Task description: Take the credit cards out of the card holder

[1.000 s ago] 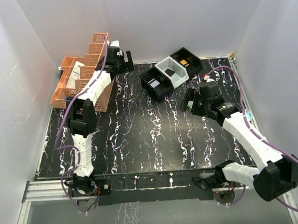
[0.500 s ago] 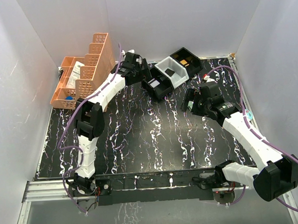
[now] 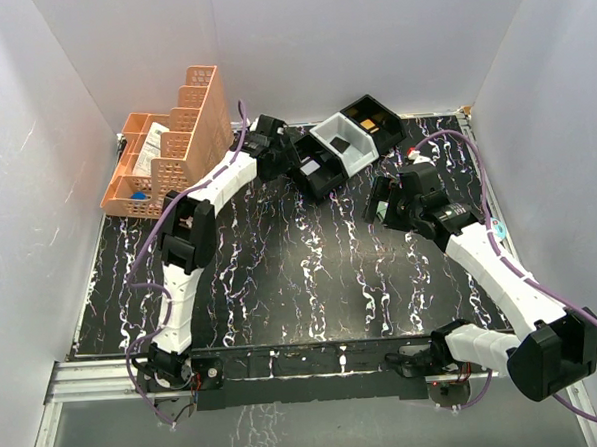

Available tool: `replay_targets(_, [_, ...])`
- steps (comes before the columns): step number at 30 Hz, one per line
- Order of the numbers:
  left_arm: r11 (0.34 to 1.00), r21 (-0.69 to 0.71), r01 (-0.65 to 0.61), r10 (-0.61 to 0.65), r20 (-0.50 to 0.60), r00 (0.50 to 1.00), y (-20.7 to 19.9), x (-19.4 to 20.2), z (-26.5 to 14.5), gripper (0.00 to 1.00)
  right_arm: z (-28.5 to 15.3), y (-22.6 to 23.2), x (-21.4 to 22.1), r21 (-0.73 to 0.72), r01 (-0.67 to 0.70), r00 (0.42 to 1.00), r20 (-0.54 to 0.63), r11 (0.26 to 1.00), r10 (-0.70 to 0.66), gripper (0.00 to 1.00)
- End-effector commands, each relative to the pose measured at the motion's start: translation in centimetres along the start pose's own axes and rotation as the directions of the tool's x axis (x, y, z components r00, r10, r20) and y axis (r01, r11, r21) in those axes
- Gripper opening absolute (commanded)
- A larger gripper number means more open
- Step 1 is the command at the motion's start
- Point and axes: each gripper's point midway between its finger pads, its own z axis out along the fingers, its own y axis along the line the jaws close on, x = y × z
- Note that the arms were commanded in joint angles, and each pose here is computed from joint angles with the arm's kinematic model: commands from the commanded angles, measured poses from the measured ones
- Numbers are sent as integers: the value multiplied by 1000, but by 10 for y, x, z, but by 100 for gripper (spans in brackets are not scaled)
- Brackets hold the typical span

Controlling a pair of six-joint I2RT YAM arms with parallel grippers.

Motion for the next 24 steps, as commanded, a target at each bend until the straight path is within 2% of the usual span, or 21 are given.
replay_targets(1, [1000,16,24,-25,9,1000,-8,-4,-6,66,-4,10,-28,-19,18,996,83,1000,-17,98])
replay_targets(7, [1000,9,27,-27,0,1000,-6,-1,-2,59,0,11,-27,-20,22,997,74,1000,-20,98])
replay_targets(9, [999,30,28,-28,-3,1000,-10,0,-2,51,1,11,-27,-18,26,997,72,999,-24,98])
replay_targets(14, [1000,1,5,-5,-37,999,-2,11,4,41,2,12,-31,-12,40,996,77,999,-38,98])
replay_targets(20, [999,-18,-34,33,-52,998,12,22,-3,36,5,5,-39,40,69,993,93,997,-72,98])
replay_targets(24, [996,-33,-78,76,-60,995,21,25,-10,29,9,-1,-47,90,79,991,103,993,-88,98])
